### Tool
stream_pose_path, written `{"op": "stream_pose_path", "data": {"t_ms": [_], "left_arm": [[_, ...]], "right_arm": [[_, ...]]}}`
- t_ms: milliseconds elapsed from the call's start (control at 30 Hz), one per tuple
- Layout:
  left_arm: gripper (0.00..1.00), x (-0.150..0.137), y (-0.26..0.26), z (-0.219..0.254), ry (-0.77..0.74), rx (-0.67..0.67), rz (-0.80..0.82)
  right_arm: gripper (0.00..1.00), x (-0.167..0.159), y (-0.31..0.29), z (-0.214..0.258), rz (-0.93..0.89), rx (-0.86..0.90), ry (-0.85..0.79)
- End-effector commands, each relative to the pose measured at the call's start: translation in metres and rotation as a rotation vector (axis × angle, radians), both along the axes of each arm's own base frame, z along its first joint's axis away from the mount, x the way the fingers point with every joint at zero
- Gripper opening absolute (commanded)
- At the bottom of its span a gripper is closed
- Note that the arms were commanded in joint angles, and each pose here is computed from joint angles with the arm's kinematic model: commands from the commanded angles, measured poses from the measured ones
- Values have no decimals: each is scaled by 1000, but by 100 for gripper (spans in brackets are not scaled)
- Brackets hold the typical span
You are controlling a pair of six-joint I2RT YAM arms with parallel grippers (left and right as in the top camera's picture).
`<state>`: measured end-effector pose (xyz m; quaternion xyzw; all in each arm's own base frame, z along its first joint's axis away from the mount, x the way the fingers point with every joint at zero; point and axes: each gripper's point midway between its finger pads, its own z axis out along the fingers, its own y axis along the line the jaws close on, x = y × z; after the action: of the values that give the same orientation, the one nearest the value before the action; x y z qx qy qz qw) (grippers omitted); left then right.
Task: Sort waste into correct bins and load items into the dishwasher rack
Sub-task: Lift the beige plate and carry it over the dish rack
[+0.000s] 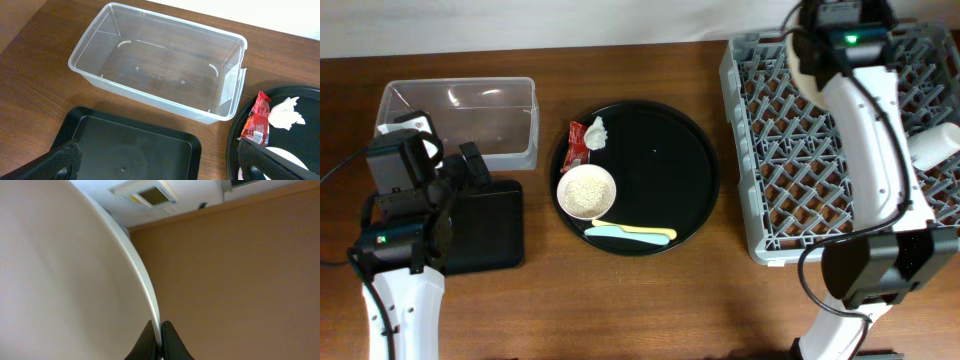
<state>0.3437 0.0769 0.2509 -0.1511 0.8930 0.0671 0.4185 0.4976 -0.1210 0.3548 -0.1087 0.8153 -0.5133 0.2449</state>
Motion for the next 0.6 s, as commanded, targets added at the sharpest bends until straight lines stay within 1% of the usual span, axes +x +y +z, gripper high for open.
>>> {"op": "stream_pose_path", "data": {"t_ms": [0,100,433,567], "left_arm": [[100,2,0,8,-23,-13,3],[100,2,0,8,-23,-13,3],[100,2,0,8,-23,-13,3],[100,2,0,8,-23,-13,3]], "right_arm": [[4,-18,-32,29,-38,-97,46],[4,-21,-46,33,-54,-114,54],[4,-17,-51,40,29,-255,244],[4,-16,-50,36,29,-235,230]]}}
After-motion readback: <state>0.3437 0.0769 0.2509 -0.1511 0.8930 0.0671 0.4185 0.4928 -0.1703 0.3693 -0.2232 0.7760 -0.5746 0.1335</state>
